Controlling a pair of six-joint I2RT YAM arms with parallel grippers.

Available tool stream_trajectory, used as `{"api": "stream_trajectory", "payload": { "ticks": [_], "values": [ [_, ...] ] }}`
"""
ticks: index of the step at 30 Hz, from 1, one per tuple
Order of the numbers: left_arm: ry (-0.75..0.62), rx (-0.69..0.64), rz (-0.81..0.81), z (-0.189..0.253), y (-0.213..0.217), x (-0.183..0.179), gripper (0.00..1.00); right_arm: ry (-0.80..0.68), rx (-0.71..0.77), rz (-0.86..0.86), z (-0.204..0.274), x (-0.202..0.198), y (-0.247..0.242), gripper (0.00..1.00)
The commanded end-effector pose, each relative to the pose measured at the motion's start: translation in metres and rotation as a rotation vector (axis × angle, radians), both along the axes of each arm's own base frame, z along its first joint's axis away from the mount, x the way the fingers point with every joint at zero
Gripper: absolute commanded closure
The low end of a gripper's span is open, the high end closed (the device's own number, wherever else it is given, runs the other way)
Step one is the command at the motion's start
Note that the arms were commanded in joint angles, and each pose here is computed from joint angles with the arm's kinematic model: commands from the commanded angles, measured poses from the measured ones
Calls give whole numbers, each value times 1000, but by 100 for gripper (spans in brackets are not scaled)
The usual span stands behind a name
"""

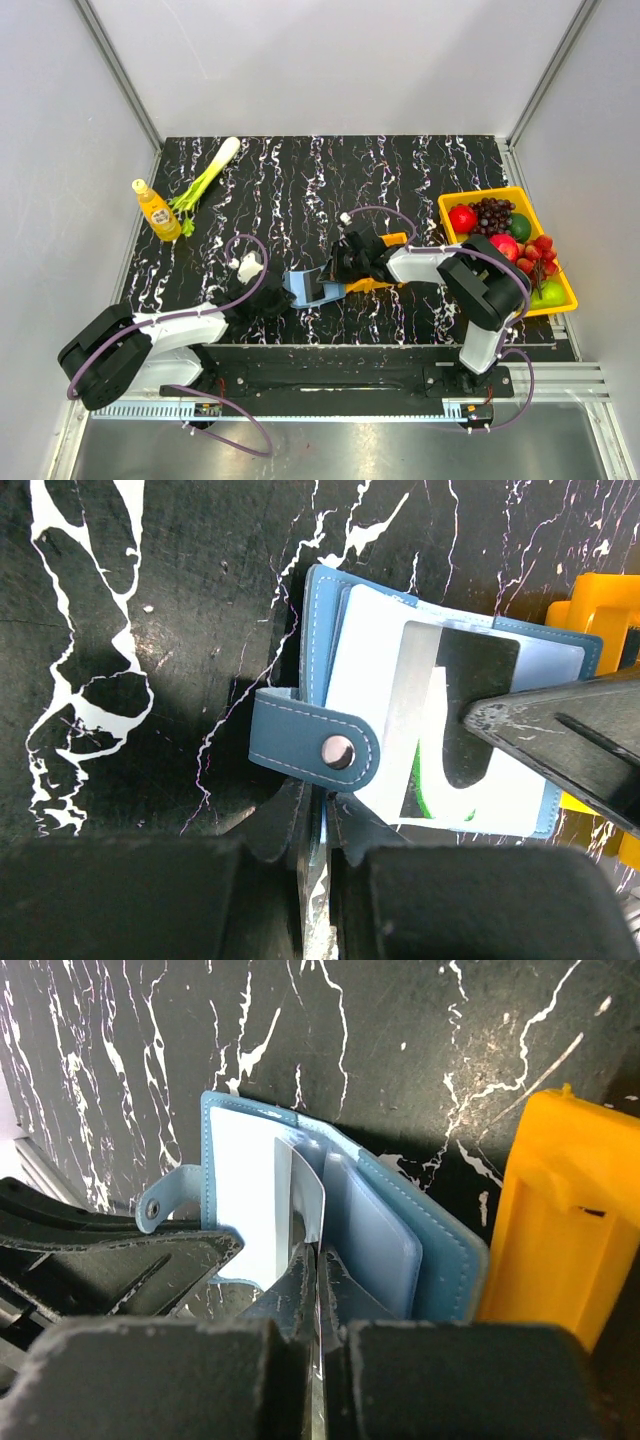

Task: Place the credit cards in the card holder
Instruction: Insert the credit card into the card holder.

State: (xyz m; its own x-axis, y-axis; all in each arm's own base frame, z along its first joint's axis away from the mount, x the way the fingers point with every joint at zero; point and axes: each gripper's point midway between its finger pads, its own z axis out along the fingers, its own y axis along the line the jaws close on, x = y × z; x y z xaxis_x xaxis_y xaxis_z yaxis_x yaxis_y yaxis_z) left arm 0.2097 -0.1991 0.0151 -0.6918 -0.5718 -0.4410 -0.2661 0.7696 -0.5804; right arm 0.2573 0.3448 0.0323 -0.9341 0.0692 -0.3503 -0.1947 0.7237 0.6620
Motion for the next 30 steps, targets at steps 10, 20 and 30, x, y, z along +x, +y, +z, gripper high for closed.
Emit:
{"api": "stream_trajectory", "payload": {
  "ticks": [10,20,30],
  "values": [
    [69,121,32,-30,34,-21,67,125,-17,-27,-39,-15,-2,97],
    [46,144,74,-25,44,-18,63,30,-171,-80,-29,1,-27,67],
    [40,128,10,-24,27,-12,98,18,-155,-25,-17,-2,-22,69]
  ]
}}
